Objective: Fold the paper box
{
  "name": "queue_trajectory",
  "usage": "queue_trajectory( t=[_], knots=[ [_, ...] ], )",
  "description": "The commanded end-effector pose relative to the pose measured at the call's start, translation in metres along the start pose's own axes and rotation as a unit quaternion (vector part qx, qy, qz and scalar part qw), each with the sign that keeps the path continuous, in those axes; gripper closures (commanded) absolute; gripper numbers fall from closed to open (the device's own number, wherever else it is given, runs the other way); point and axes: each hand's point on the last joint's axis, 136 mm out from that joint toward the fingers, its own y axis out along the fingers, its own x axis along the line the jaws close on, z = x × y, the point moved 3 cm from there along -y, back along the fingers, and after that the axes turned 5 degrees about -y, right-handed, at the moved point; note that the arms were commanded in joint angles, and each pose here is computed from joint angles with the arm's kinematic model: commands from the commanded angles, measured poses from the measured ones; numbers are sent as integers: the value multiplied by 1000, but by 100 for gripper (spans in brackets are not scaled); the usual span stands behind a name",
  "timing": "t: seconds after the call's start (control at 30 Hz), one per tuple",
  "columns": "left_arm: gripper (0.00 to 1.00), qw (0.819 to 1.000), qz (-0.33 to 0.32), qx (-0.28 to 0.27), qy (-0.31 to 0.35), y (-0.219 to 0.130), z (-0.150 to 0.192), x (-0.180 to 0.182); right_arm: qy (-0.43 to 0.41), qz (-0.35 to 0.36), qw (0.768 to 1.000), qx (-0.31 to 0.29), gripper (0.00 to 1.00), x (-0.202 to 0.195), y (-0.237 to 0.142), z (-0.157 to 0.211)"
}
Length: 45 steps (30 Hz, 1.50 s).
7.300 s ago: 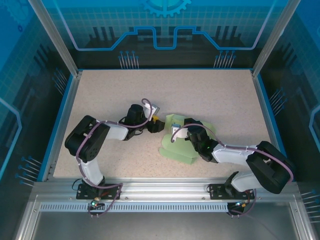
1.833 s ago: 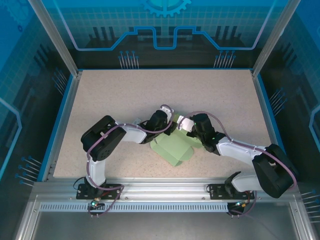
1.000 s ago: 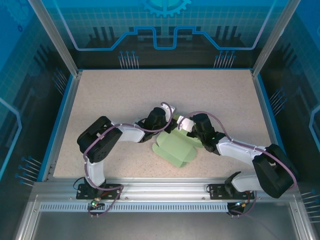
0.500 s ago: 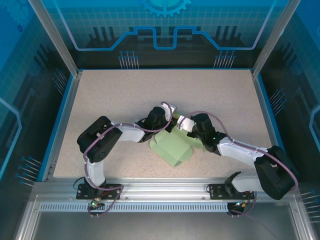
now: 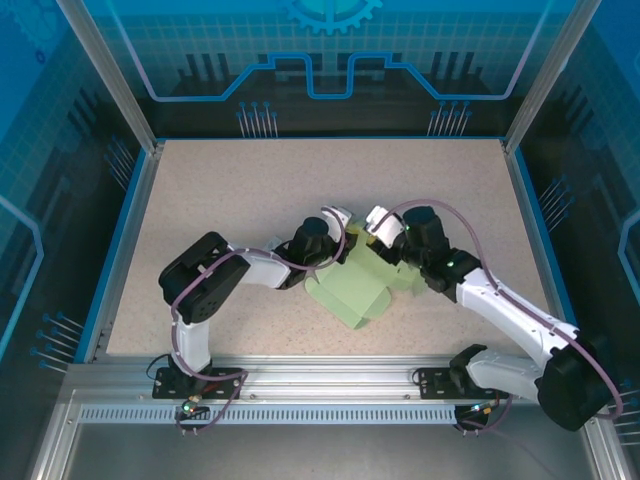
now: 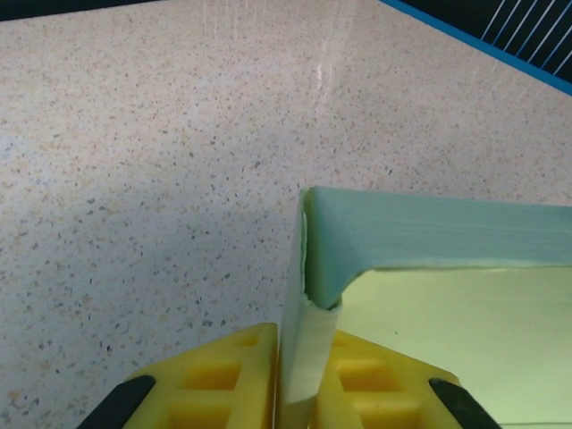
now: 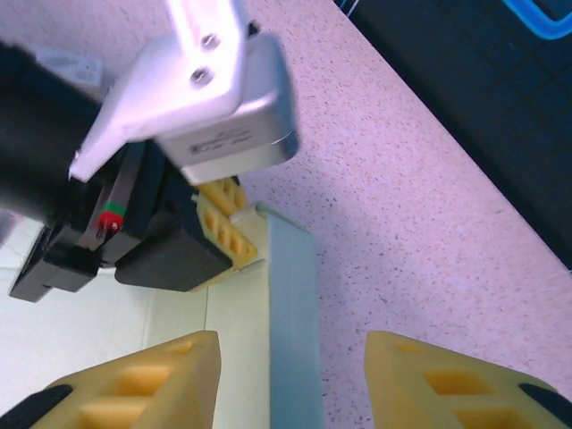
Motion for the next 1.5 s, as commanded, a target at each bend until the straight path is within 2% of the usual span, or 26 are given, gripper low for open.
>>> queue_trajectory(
  t=[0.0, 0.2, 0.47, 0.67, 1.2, 1.47],
  knots=[
    [84, 1000, 1, -12, 17, 1, 5, -2, 131, -70, 989, 0, 52, -7, -11, -3],
    [83, 999, 11, -14, 31, 1, 15, -6, 245, -115, 962, 17, 52, -34, 13, -2],
    [83, 999, 9, -6, 40, 1, 23, -7, 284, -159, 944, 48, 54, -32, 65, 7],
    [82, 999, 10, -3, 41, 2, 26, -7, 296, -183, 935, 67, 56, -23, 90, 16],
    [80, 999, 10, -7, 41, 0, 26, -7, 310, -190, 924, 115, 58, 1, 105, 49],
    [80, 999, 7, -1, 40, 2, 29, -6, 299, -188, 927, 124, 58, 9, 101, 49]
  ],
)
